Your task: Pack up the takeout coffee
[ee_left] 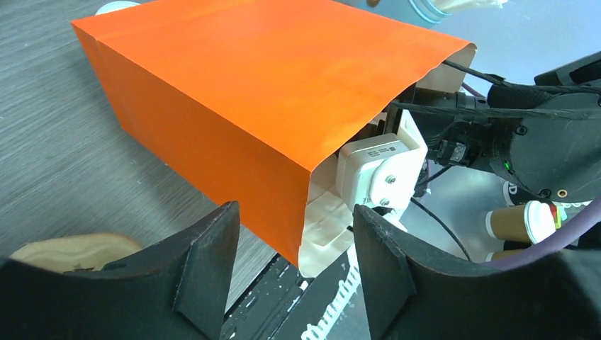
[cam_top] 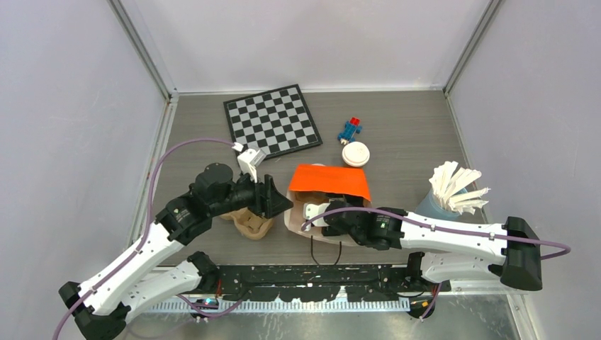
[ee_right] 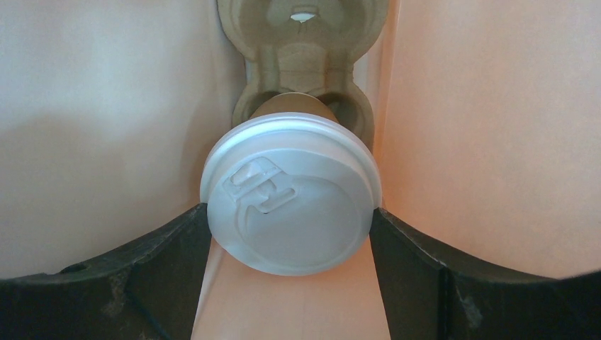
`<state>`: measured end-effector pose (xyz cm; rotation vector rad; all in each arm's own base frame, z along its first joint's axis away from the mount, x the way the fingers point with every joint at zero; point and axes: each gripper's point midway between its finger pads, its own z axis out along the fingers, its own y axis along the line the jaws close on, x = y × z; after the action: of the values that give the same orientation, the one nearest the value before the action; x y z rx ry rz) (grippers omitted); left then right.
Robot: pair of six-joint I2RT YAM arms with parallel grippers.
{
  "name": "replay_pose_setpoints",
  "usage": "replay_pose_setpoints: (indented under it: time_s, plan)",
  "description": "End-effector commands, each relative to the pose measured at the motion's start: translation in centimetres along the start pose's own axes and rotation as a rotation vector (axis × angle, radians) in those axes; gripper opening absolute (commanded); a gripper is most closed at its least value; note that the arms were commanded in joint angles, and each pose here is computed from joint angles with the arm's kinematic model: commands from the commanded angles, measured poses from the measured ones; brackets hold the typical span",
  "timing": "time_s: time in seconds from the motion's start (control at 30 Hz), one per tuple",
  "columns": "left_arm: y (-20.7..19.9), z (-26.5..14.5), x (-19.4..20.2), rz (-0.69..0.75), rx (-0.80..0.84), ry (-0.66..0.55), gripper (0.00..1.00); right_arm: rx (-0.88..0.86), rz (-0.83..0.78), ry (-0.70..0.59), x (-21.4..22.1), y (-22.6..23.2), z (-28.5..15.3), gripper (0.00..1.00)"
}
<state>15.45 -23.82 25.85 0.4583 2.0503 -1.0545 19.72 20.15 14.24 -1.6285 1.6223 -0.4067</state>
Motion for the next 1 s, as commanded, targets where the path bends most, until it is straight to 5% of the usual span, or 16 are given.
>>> replay_pose_setpoints:
  time_s: [0.0, 0.3, 0.67, 0.97]
  plan:
    - [-0.7, 0.7, -0.1, 0.012, 0.06, -0.013, 0.6, 0.041, 0.044, -0.035, -0.8, -1.4, -0.8, 0.7]
    - [0.1, 1.5, 1.2, -0.01, 0.044, 0.016, 0.56, 0.039, 0.062, -0.031, -0.3, -1.3, -1.2, 0.69]
    - [-0.7, 1.5, 0.4, 0.003, 0.085, -0.013, 0.1, -0.014, 0.022, -0.014, 0.6, -0.1, -1.2, 0.69]
    - [-1.0, 1.5, 0.6, -0.009, 0.105, -0.006, 0.0, 0.033, -0.021, 0.004, 0.7, -0.4, -0.3, 0.69]
